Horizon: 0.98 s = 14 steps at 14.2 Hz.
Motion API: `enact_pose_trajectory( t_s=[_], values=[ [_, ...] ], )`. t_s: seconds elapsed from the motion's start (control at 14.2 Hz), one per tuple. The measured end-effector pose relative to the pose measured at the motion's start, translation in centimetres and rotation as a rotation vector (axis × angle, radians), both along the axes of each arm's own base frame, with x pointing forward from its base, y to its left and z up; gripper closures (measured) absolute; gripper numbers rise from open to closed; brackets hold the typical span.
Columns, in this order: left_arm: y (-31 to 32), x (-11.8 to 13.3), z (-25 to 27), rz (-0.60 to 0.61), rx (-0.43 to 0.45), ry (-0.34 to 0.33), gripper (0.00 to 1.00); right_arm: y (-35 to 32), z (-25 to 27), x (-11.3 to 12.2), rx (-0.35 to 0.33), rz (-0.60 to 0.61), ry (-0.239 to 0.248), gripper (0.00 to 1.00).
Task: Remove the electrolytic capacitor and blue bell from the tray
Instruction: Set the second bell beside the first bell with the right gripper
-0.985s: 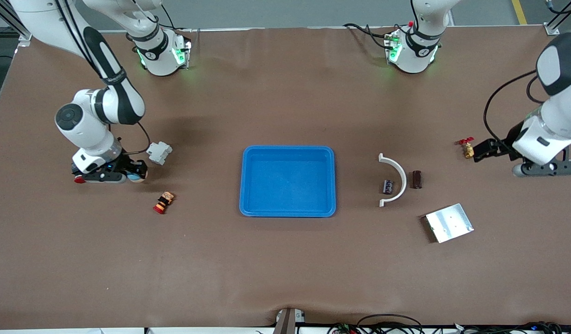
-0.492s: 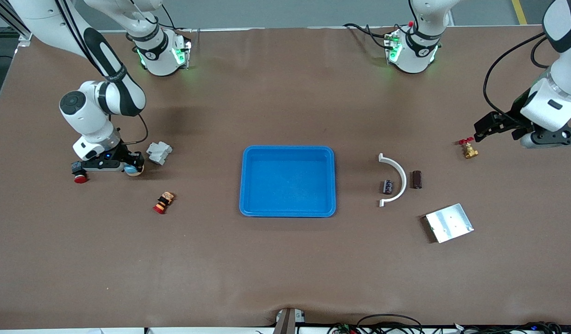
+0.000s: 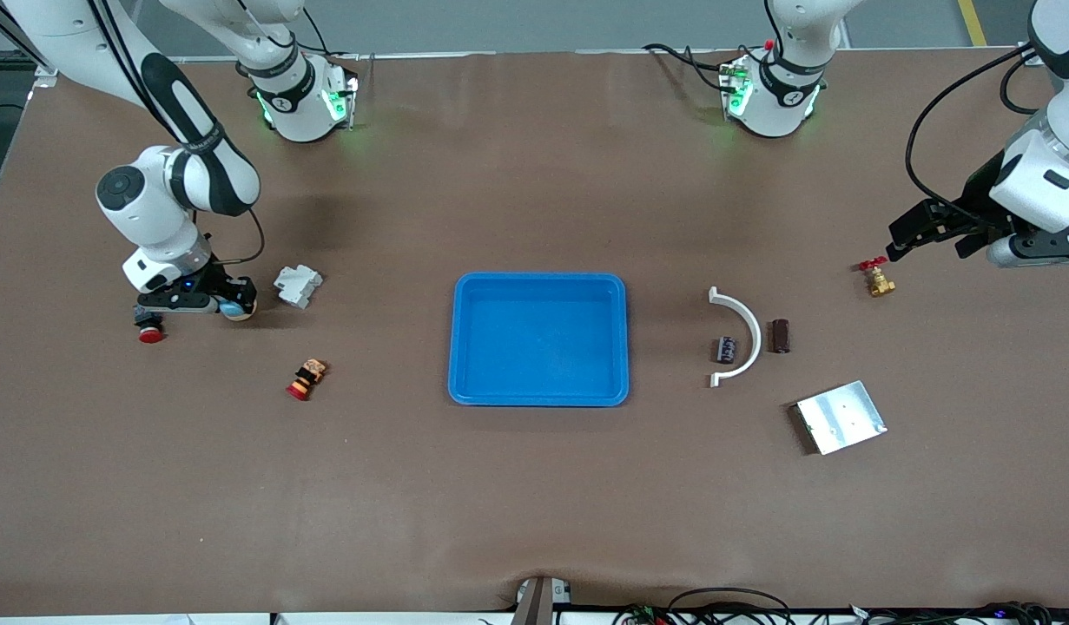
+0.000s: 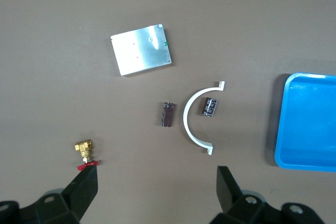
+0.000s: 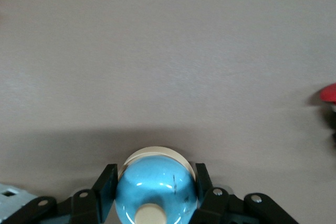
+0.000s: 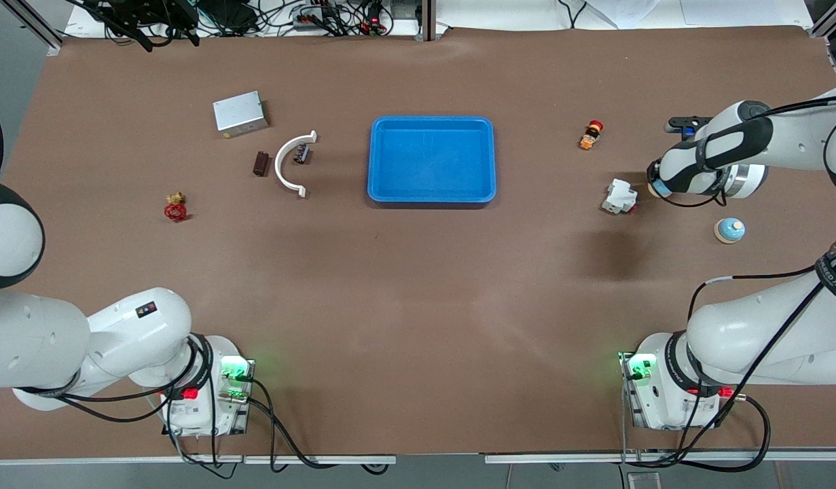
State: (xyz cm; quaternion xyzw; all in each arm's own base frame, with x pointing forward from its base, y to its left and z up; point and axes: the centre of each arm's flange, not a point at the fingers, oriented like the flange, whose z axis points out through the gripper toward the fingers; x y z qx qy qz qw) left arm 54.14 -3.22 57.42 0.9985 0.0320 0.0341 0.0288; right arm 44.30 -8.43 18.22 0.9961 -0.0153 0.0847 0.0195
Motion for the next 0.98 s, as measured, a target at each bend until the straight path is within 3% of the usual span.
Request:
enact_pose_trajectory(
  t_s=[0.98],
  values=[
    [2.0,2.7,-1.8,0.008,-0.045,0.029,0.00,-0.1,-0.2,-0.2,0.005,-0.006,0.011,0.35]
  ],
)
